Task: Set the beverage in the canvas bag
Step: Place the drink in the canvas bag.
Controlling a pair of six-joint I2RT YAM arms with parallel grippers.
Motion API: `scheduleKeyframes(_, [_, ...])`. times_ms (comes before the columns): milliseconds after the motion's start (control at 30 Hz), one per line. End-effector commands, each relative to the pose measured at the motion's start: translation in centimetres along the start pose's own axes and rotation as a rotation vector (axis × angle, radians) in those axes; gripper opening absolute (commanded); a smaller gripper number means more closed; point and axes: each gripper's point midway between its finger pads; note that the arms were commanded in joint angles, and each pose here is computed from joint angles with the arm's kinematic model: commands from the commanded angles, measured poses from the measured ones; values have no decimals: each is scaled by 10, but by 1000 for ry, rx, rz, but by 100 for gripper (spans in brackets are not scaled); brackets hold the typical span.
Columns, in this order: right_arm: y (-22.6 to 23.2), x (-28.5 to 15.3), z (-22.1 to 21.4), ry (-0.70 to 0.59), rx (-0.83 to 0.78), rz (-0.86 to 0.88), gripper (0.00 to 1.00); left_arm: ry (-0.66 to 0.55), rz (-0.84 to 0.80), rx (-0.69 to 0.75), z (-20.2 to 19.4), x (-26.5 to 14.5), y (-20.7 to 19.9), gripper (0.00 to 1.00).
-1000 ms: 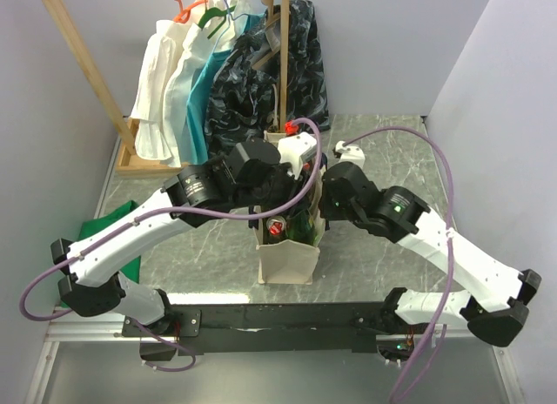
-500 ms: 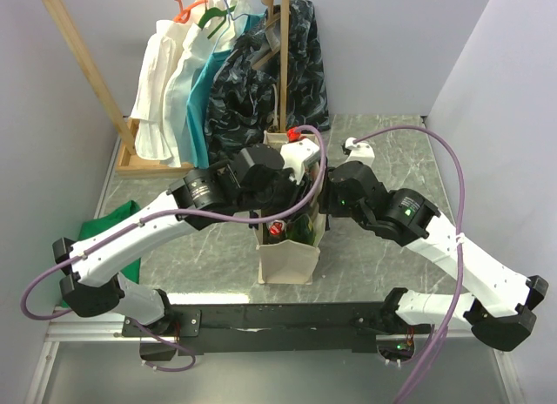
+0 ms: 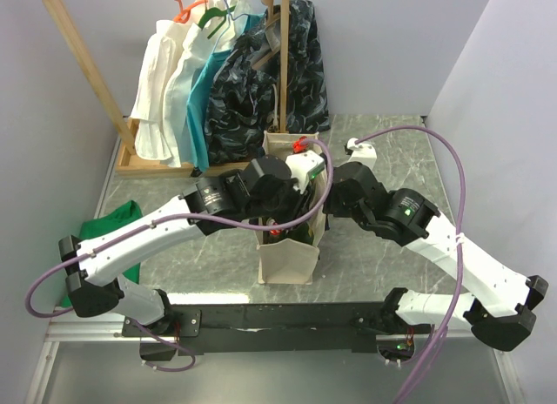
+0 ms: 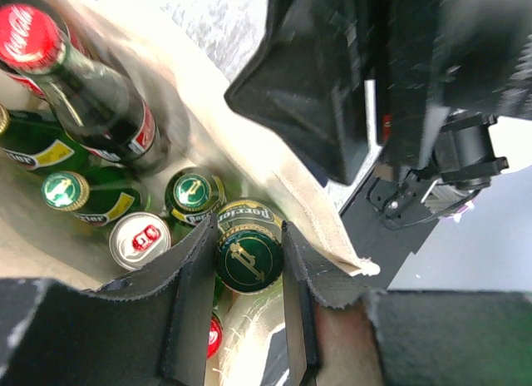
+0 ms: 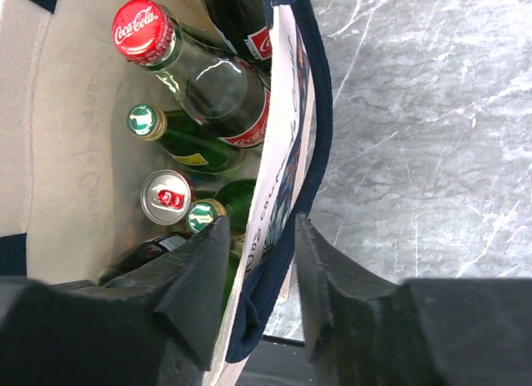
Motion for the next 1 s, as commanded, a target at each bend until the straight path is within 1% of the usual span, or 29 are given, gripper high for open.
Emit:
scheduleKeyframes(0, [8, -3, 9, -22, 27, 22, 43, -255, -9, -41, 61, -26, -3, 1])
scheduleKeyframes(233, [9, 3, 4, -9, 26, 24, 42, -240, -8, -45, 46, -11, -4, 1])
scheduleKeyframes(767, [2, 6, -3, 4, 26, 20, 41, -222, -19, -71, 37, -2, -8, 1])
scheduleKeyframes(967, [0, 2, 0, -7, 33, 23, 41, -193, -36, -79, 26, 3, -12, 1])
Point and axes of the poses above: each gripper's point midway between its finger pads, its own x axis out along the fingers, its own y axis along the line the jaws close on, z = x × y, and after that the axes turned 14 degrees about x, right-handed
